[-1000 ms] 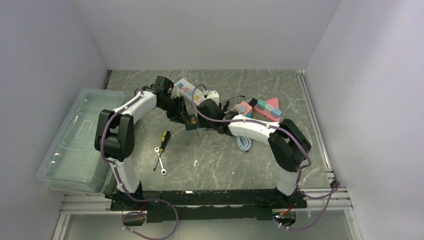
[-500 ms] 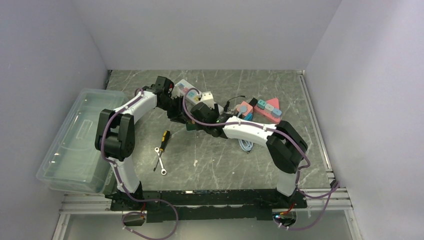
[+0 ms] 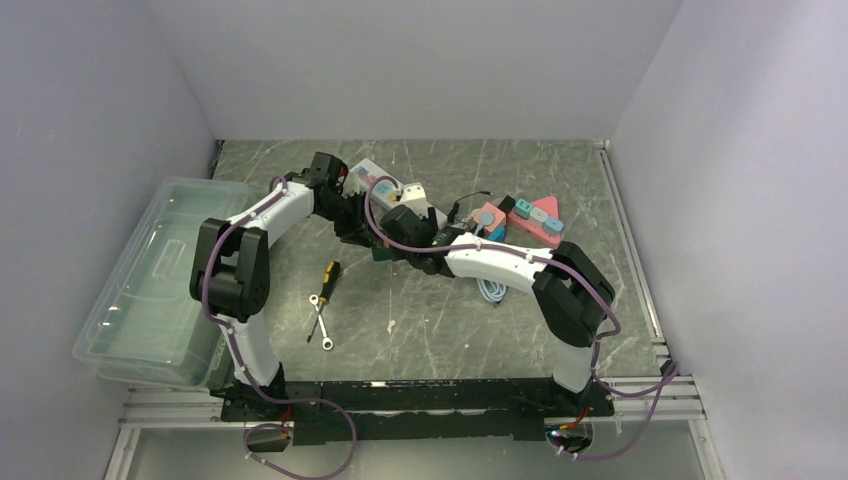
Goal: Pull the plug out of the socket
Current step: Remove the plug from the socket.
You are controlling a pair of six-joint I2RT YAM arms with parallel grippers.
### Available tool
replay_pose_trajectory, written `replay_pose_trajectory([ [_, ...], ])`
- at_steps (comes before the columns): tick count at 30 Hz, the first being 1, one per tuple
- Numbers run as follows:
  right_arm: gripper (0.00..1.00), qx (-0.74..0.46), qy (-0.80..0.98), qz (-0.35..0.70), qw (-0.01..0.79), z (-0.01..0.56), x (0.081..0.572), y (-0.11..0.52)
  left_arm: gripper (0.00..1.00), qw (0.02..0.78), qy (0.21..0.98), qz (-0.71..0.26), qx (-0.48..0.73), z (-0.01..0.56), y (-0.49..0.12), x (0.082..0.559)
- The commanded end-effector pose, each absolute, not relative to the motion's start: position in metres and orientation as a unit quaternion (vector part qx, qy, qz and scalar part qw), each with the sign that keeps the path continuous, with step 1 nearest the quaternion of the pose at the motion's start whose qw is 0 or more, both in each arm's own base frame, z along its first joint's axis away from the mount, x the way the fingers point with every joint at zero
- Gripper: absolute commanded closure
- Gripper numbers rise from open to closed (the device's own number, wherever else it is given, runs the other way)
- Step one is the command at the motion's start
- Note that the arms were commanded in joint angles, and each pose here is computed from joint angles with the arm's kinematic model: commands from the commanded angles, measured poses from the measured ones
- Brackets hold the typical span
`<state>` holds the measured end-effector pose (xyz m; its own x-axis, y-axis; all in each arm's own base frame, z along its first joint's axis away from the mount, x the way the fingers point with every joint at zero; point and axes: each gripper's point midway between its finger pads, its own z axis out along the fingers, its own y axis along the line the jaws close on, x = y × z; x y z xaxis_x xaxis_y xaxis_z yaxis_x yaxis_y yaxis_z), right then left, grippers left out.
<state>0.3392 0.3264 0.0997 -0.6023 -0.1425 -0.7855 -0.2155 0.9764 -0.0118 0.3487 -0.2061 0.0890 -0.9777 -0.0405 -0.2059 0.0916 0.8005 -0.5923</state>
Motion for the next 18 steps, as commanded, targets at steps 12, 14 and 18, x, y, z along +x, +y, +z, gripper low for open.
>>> replay_pose_trajectory([
  [12, 1.00, -0.071, 0.869, 0.072, 0.484, 0.162, 0.341, 0.316, 0.59, 0.082, 0.965, -0.246, 0.027, 0.041, -0.195, 0.342],
  [14, 1.00, -0.067, 0.866, 0.074, 0.489, 0.168, 0.339, 0.312, 0.59, 0.082, 0.965, -0.246, 0.027, 0.041, -0.195, 0.342],
  [18, 1.00, -0.068, 0.869, 0.079, 0.484, 0.175, 0.329, 0.303, 0.57, 0.085, 0.963, -0.253, 0.030, 0.045, -0.197, 0.343],
])
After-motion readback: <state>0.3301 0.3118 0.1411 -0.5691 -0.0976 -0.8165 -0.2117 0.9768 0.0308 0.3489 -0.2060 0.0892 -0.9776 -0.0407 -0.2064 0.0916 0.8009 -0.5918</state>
